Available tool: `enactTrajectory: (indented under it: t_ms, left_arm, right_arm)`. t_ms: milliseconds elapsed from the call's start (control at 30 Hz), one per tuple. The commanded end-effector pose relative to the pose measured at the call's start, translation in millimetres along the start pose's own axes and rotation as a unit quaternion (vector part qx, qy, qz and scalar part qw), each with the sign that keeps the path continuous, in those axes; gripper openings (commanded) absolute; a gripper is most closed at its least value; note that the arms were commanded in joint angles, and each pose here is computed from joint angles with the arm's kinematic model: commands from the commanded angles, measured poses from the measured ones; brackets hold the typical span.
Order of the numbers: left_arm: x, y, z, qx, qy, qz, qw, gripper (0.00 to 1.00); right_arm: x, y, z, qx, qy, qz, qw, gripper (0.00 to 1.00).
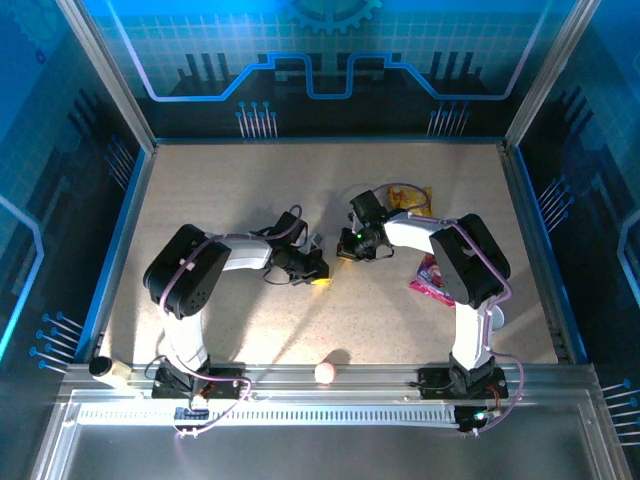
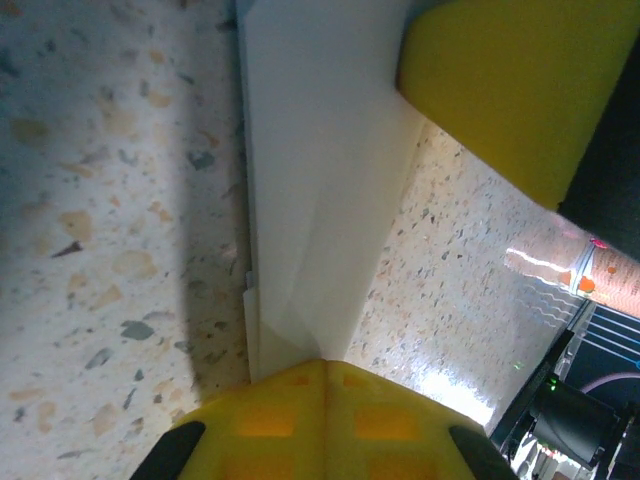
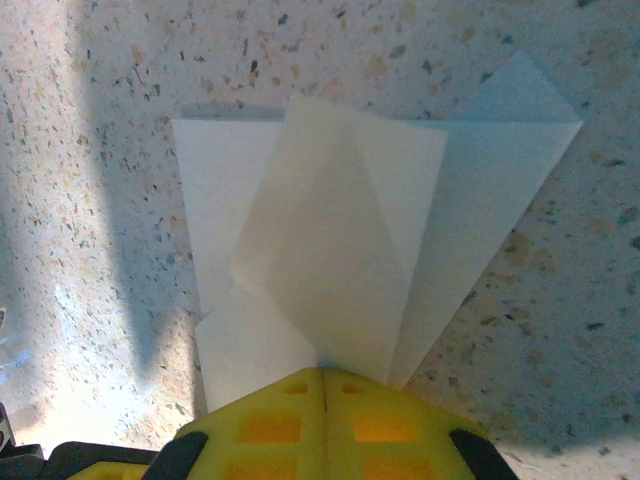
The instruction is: Fold a paper plane with a square sheet of paper (fold left side to right side)
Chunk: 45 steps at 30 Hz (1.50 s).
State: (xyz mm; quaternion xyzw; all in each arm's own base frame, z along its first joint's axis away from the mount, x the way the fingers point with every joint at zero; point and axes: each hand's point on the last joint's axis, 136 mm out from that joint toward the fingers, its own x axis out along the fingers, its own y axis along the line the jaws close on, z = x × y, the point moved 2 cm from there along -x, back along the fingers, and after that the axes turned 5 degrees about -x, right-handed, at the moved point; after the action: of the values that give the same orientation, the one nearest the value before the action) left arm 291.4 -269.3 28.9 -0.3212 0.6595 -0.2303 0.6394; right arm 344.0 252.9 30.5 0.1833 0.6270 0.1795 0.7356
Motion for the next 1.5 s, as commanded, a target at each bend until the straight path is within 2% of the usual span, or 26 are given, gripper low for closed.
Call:
enactTrajectory:
  t_ms: [0,200,367,667,933,1467]
  left_arm:
    - [6,13,-4,0.003,0.011,0.03,0.999,0.0]
    - [9,31,-7,0.005,0.017,0.067,0.998,0.0]
    - [12,39,-11,0.015,0.022,0.089,0.996,0.0]
    - [15,46,-14,0.037,0.024,0.134,0.99,0.0]
    - [17,47,-15,0.045,0.023,0.158,0.986,0.0]
    - [15,51,-14,0.038,0.019,0.177,0.983,0.0]
  right_arm:
    - [13,-20,-27,0.003,0.053,-0.054,0.997,0.06]
    - [-26,22,9,-0.037,-0.026,0.015,0.999,0.06]
    - [-47,32,10,-0.041,-0.052,0.043,0.997,0.06]
    - [-27,24,-19,-0.013,-0.037,0.059,0.997,0.06]
    - [-8,26,-23,-0.007,-0.022,0.063,0.998,0.06]
    - [10,1,-33,0.0,-0.002,0.015,1.0,0.06]
